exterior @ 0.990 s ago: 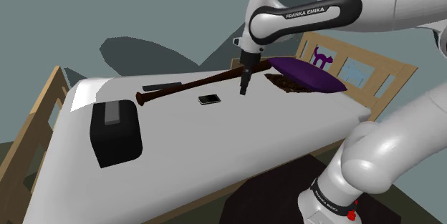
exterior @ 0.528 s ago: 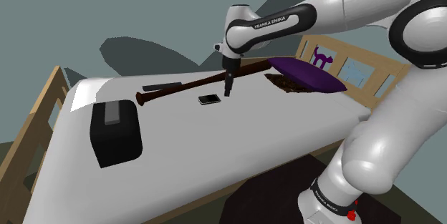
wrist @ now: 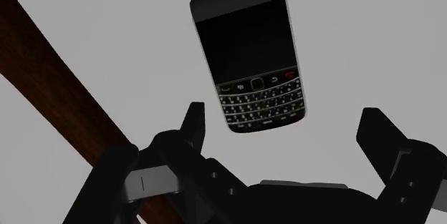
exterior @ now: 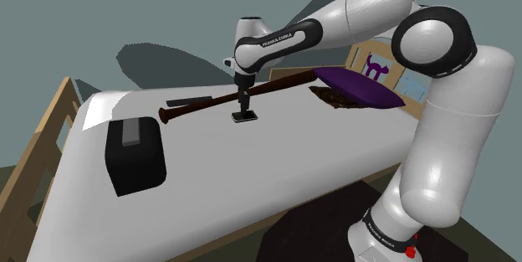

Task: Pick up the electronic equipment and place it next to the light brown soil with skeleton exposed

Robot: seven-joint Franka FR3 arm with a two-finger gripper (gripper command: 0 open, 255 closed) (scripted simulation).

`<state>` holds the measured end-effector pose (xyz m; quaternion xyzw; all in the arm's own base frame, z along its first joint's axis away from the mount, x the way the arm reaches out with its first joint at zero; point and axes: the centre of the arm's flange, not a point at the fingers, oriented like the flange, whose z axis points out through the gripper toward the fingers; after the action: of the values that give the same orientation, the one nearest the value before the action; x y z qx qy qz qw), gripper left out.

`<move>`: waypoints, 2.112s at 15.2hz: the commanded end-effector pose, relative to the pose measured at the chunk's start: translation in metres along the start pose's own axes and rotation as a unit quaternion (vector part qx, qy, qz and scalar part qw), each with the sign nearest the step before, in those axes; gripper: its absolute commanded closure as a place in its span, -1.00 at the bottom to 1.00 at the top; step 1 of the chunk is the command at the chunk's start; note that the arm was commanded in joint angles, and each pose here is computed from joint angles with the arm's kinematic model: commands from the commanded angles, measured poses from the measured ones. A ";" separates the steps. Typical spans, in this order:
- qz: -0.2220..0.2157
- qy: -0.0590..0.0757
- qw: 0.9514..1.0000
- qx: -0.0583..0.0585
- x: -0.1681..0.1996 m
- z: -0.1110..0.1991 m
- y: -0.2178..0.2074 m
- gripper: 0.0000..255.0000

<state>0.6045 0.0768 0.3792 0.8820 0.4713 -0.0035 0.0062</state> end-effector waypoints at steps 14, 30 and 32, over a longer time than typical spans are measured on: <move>-0.019 0.001 1.000 -0.003 0.017 0.047 0.006 -1.00; -0.019 0.001 1.000 -0.003 0.016 0.026 0.006 1.00; -0.019 0.001 1.000 -0.003 0.016 0.015 0.006 1.00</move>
<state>0.6185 0.0860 0.3583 0.8729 0.4878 -0.0011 0.0083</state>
